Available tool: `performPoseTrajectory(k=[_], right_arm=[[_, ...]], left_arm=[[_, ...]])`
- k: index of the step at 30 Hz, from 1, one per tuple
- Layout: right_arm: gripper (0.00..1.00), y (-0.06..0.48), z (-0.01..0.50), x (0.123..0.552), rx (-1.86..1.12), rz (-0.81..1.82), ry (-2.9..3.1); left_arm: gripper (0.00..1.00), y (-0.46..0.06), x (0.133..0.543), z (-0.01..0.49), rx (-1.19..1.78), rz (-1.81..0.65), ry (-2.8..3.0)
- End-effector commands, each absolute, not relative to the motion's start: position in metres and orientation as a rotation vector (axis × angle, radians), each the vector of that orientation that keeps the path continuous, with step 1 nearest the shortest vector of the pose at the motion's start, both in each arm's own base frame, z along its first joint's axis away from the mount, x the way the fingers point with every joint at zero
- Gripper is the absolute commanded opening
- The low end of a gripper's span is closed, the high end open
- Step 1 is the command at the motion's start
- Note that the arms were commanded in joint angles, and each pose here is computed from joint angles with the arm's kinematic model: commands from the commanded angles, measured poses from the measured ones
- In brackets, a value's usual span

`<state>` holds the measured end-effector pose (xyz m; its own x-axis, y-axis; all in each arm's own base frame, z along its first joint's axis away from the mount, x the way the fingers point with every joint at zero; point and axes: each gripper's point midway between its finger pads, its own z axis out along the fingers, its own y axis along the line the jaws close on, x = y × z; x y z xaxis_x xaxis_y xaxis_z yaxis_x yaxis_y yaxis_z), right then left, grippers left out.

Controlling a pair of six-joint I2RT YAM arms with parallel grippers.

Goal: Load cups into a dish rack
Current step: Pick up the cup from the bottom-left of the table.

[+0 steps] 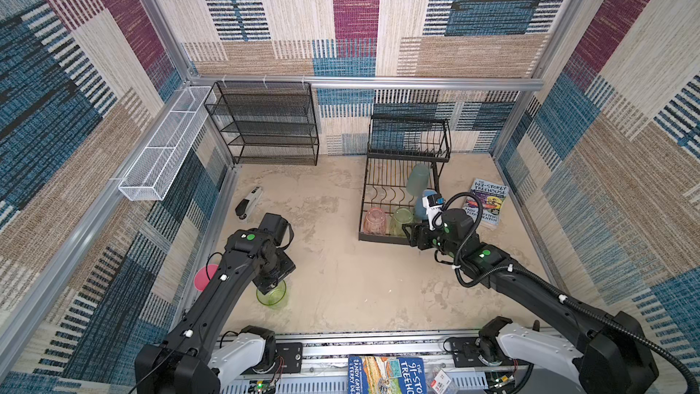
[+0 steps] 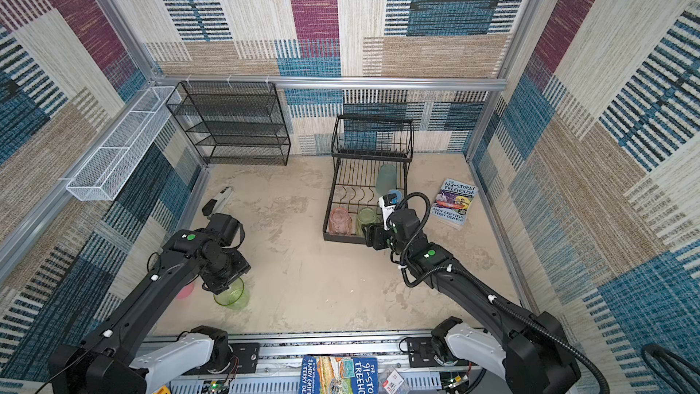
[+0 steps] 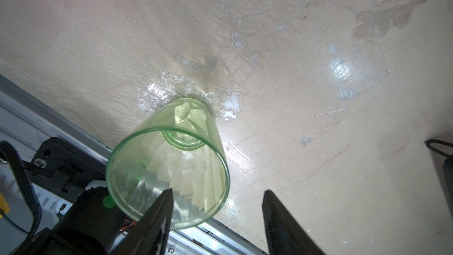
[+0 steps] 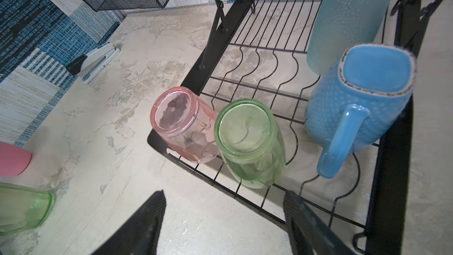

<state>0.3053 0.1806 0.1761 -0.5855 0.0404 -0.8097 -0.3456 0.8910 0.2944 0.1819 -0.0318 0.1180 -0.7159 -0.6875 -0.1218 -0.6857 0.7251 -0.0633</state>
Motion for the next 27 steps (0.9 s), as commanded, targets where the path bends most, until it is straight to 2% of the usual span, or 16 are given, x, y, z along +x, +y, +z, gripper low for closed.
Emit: performPoseTrajectory(k=[1,8,21,27], right_arm=[[0.79,0.184,0.187,0.306,-0.216,0.569,2.102],[0.79,0.185,0.193,0.304,-0.211,0.585,2.092],[0.79,0.191,0.212,0.299,-0.212,0.658,2.079],[0.79,0.190,0.220,0.299,-0.212,0.656,2.065]], left_arm=[[0.60,-0.030,0.186,0.114,-1.146,-0.003,2.764],[0.52,-0.031,0.192,0.104,-1.155,0.005,2.757],[0.46,-0.031,0.196,0.087,-1.148,0.028,2.766],[0.35,-0.029,0.196,0.084,-1.140,0.045,2.763]])
